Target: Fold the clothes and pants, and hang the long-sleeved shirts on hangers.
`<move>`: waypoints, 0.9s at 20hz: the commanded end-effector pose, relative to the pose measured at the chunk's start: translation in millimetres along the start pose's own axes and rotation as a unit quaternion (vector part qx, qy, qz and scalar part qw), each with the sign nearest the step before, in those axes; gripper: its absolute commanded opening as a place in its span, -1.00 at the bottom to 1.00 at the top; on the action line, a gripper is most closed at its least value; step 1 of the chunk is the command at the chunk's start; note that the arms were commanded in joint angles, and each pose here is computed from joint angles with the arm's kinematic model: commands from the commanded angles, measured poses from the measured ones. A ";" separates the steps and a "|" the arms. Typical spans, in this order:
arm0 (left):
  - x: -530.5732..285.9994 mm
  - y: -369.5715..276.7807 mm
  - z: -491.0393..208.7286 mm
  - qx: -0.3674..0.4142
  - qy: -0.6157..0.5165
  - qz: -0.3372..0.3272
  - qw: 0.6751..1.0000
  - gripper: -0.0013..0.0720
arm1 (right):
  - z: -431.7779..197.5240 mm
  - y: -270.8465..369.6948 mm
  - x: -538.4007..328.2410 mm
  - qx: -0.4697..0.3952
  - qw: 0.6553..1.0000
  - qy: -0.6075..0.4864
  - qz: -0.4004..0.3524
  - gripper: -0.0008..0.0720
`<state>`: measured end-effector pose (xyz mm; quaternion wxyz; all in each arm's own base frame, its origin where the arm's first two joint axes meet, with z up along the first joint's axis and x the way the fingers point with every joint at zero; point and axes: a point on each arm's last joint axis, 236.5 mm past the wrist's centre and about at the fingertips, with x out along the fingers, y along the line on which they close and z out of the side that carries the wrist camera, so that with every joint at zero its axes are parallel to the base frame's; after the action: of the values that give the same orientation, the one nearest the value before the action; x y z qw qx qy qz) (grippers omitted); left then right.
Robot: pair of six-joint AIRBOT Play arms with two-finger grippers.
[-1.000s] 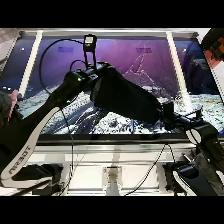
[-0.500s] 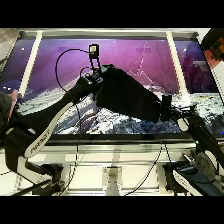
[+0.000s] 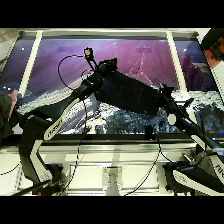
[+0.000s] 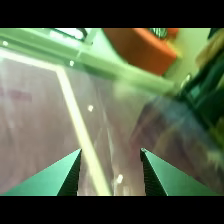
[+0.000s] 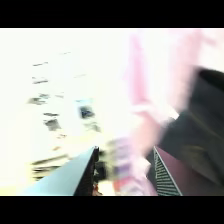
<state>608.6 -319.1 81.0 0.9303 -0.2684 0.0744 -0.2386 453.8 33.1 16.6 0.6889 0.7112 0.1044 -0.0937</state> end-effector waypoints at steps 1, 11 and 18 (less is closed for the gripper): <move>3.4 14.4 26.0 -0.026 -0.040 0.003 0.999 0.26 | 18.2 29.6 2.8 -0.020 0.996 -0.031 0.079 0.18; -60.6 -43.9 165.4 0.087 -0.032 0.040 0.995 -0.94 | 17.5 57.6 -13.9 -0.163 0.982 0.016 0.095 -0.89; -159.5 -58.0 212.0 0.208 0.068 0.142 0.965 -0.94 | 40.3 11.8 -21.1 -0.303 0.952 0.020 -0.024 -0.89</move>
<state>537.9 -213.4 285.1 0.9795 -0.0986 0.0721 -0.1603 445.1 -7.9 51.5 0.8331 0.5392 0.1124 -0.0510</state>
